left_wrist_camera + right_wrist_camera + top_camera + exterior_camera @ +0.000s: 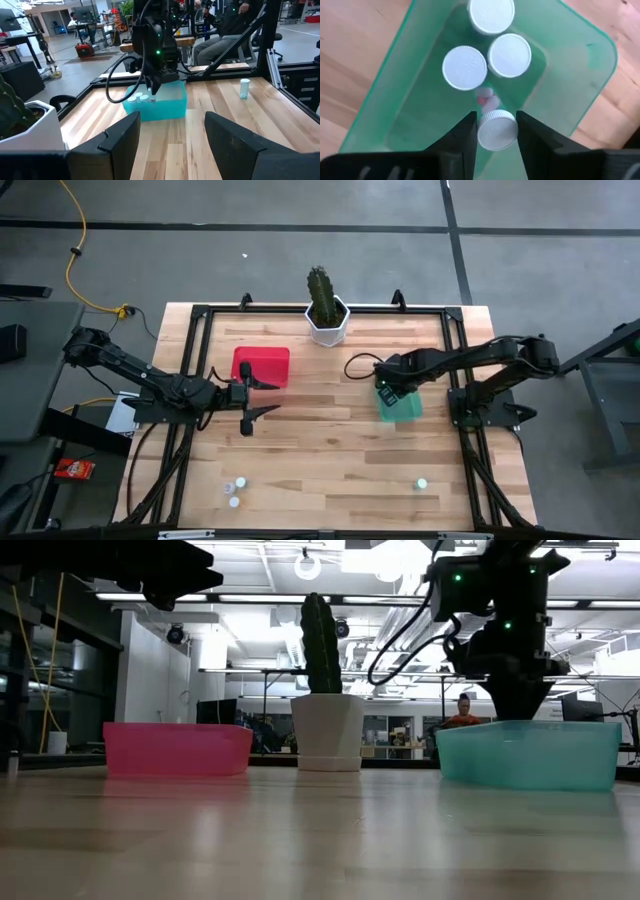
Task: Pick and place medicine bottles into bin by pill shape (circle, oval)
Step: Put the blue capsule bottle into the green bin, then put the orange tablet bottle into the red bin
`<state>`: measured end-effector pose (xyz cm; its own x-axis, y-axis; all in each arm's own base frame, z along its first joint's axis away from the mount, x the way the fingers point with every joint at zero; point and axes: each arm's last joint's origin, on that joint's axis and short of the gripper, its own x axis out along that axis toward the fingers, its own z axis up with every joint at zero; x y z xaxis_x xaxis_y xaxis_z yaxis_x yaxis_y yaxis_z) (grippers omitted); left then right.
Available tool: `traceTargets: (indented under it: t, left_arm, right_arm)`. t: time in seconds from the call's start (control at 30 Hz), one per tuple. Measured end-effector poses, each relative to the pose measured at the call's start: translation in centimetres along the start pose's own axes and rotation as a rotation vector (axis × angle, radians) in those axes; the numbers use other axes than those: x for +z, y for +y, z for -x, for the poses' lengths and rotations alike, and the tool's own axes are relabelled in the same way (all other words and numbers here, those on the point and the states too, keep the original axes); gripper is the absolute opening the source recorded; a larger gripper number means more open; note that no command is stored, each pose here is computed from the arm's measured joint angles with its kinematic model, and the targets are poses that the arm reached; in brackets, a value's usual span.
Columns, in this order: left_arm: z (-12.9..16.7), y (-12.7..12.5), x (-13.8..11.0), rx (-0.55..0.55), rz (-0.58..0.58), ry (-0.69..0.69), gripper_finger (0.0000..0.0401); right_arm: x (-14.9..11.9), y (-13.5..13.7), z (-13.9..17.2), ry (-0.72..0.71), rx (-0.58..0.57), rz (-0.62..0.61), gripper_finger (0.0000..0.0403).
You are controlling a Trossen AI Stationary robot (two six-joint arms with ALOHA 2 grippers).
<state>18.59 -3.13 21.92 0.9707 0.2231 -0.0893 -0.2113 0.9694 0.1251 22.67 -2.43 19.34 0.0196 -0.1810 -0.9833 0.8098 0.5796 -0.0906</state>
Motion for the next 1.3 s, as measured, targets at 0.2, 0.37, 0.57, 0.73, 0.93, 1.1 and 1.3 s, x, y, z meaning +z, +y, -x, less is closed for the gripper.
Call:
traceTargets:
  t: [0.2,0.37,0.57,0.73,0.93,1.1,1.3]
  left_arm:
    - [0.0,0.0,0.0,0.000,0.000,0.000,0.0213]
    - [0.0,0.0,0.0,-0.001,0.002,0.000,0.0213]
    - [0.0,0.0,0.0,-0.002,-0.001,0.002,0.0213]
    - [0.0,0.0,0.0,-0.001,-0.003,0.003,0.0213]
    - [0.0,0.0,0.0,-0.003,-0.105,0.004,0.0213]
    - [0.0,0.0,0.0,-0.003,-0.107,0.003,0.0213]
    - [0.0,0.0,0.0,-0.002,-0.071,0.003,0.0213]
  right_arm:
    - [0.2,0.2,0.0,-0.023,0.024,-0.008,0.0129]
    - [0.4,0.4,0.0,-0.038,0.042,-0.011,0.0145]
    - [0.3,0.3,0.0,-0.032,0.031,0.015,0.0192]
    - [-0.2,-0.5,1.0,-0.052,0.003,0.062,0.0227]
    - [-2.8,-0.4,5.0,-0.391,0.023,0.107,0.0233]
    - [-5.1,1.5,8.1,-0.746,0.232,0.167,0.0232]
    - [-6.7,4.7,8.6,-1.085,0.452,0.322,0.0232]
